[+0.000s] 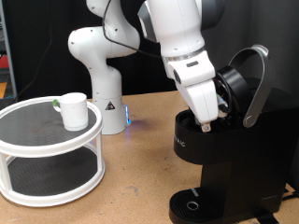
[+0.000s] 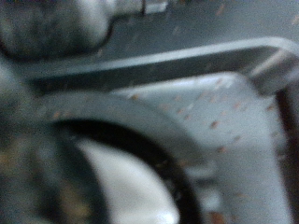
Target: Make a cup of coffee with the keurig machine
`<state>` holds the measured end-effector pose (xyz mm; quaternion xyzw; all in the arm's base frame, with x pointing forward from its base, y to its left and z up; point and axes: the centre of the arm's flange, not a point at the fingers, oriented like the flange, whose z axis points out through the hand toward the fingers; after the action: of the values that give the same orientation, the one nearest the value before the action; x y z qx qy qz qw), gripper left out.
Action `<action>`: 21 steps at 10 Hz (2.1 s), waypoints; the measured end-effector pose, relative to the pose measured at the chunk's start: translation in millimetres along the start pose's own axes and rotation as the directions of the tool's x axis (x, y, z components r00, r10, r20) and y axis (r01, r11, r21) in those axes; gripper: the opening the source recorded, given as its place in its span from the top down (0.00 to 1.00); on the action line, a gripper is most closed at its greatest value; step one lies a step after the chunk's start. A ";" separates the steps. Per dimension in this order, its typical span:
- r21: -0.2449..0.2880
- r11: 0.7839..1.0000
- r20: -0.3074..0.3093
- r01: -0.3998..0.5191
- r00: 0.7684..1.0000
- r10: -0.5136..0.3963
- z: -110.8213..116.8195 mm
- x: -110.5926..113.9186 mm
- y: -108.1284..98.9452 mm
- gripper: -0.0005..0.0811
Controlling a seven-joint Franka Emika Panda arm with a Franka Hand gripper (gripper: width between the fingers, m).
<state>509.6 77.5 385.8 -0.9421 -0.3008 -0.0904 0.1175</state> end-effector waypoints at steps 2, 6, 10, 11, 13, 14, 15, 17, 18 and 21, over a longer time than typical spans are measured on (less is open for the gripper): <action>-0.003 1.000 -0.057 -0.004 0.998 0.003 1.9 0.6 2.3 0.04; 0.034 0.999 -0.180 0.015 0.984 -0.008 0.6 -14.7 6.3 0.01; 0.050 0.999 -0.250 0.017 0.968 -0.004 -17.6 -34.9 11.3 0.01; 0.055 0.998 -0.269 0.014 0.963 0.002 -22.4 -39.2 11.2 0.01; 0.079 0.996 -0.269 0.030 0.963 -0.007 -30.7 -44.0 5.4 0.01; 0.085 0.995 -0.256 0.046 0.967 -0.023 -32.5 -44.4 0.6 0.01; 0.082 0.995 -0.237 0.058 0.971 -0.037 -32.6 -43.6 -5.2 0.01; 0.075 0.995 -0.199 0.069 0.978 -0.053 -26.7 -40.1 -18.9 0.01; 0.074 0.995 -0.193 0.073 0.979 -0.057 -23.4 -38.5 -24.8 0.01; 0.065 0.995 -0.190 0.079 0.980 -0.065 -18.4 -36.7 -34.6 0.01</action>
<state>458.0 79.8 400.3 -0.9130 -0.3256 -0.1718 0.1760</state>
